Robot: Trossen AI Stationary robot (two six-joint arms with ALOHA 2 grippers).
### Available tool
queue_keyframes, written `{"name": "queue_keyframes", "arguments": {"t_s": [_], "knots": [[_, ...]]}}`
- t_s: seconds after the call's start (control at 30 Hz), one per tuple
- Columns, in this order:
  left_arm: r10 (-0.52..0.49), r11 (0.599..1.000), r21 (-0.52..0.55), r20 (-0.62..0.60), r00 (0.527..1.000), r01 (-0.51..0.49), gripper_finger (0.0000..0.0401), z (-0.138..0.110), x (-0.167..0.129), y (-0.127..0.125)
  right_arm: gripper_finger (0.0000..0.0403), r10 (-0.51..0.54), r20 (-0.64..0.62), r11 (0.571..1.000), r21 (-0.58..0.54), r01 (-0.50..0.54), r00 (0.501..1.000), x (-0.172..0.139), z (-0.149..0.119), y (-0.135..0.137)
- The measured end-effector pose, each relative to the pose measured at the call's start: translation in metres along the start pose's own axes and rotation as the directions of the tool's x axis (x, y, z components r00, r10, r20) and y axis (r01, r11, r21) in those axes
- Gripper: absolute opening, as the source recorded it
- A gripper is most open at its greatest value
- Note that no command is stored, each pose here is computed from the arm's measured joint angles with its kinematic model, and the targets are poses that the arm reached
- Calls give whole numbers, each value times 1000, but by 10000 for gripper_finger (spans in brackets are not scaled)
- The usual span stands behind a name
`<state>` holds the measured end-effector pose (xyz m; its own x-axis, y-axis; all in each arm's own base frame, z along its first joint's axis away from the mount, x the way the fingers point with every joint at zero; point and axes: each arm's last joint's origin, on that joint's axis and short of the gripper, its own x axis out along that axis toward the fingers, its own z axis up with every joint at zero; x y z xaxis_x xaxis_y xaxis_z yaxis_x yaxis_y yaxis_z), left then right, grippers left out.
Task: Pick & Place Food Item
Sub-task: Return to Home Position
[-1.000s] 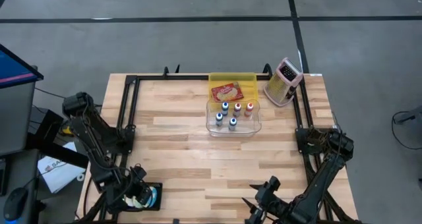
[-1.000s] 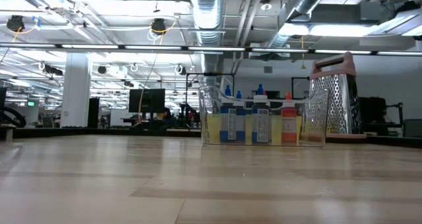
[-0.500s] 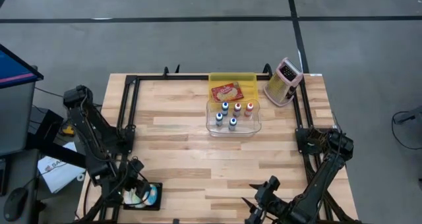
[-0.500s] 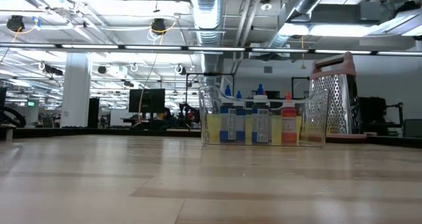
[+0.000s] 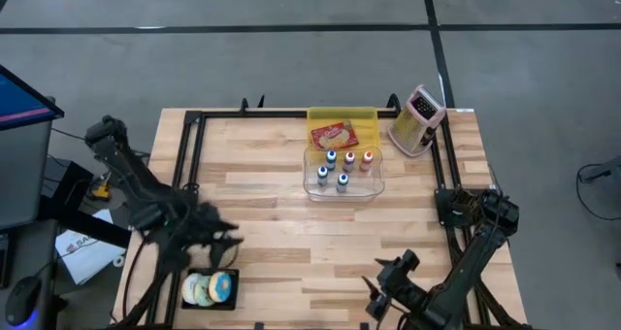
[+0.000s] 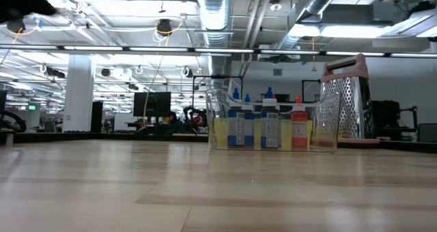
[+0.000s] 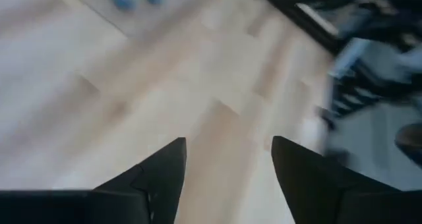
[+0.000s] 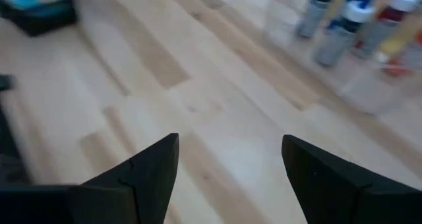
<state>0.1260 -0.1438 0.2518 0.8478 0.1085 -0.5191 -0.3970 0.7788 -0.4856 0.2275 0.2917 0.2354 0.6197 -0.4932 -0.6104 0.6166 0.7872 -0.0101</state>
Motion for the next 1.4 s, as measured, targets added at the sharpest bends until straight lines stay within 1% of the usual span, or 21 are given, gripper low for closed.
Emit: {"name": "queue_keyframes", "arguments": {"t_s": [0.1,0.13,0.17,0.2,0.23,0.3,0.33,0.37,0.4,0.53,0.6,0.67,0.7,0.77,0.83,1.0,1.1,1.27,1.3,1.4], "knots": [[105,990,98,19,994,-106,213,22,22,11,260,-51,-26,999,-6,51,998,5,3,-5],[133,982,135,9,991,-133,210,29,31,16,260,-56,-29,998,-6,55,998,7,5,-5],[137,975,176,-6,991,-134,208,35,42,21,260,-59,-32,998,-10,59,998,8,6,-5],[111,972,212,-20,994,-105,205,40,54,26,260,-63,-37,998,-16,62,997,10,7,-5],[55,969,242,-25,998,-47,203,46,66,31,260,-67,-41,998,-20,66,997,11,8,-5],[-118,949,293,-1,993,113,200,59,84,41,260,-72,-47,997,-21,71,996,13,9,-5],[-185,936,308,23,982,169,198,65,91,47,260,-72,-47,997,-21,71,996,13,9,-5],[-234,922,326,38,971,210,196,69,94,55,260,-72,-47,997,-19,71,996,13,9,-5],[-256,911,345,50,965,224,194,72,96,64,260,-71,-47,997,-14,70,996,12,8,-5],[-275,888,415,128,953,200,185,69,91,93,260,-59,-56,998,27,60,997,8,5,-5],[-327,863,457,183,927,214,183,60,82,101,260,-53,-56,997,49,55,997,5,3,-4],[-394,842,486,257,882,234,182,53,72,109,260,-50,-56,996,69,53,997,4,2,-5],[-402,844,486,290,869,228,182,50,68,114,260,-49,-59,996,77,54,997,3,1,-5],[-381,855,480,317,869,199,182,41,64,125,260,-50,-65,994,90,55,997,3,1,-5],[-367,859,476,321,873,187,182,33,63,134,260,-52,-65,993,101,59,996,4,2,-5],[-414,829,513,293,862,224,182,21,55,144,260,-61,-66,987,142,70,996,9,6,-4],[-427,819,524,286,858,233,182,17,51,149,260,-58,-66,984,163,68,996,13,8,-3],[-407,803,558,256,876,210,182,10,44,157,260,-61,-41,984,167,67,997,18,7,-3],[-415,799,564,263,871,211,182,10,42,157,260,-65,-35,983,167,70,997,20,5,-4],[-473,765,604,289,832,225,182,12,35,156,260,-89,-40,978,189,95,995,28,-3,-9]]}}
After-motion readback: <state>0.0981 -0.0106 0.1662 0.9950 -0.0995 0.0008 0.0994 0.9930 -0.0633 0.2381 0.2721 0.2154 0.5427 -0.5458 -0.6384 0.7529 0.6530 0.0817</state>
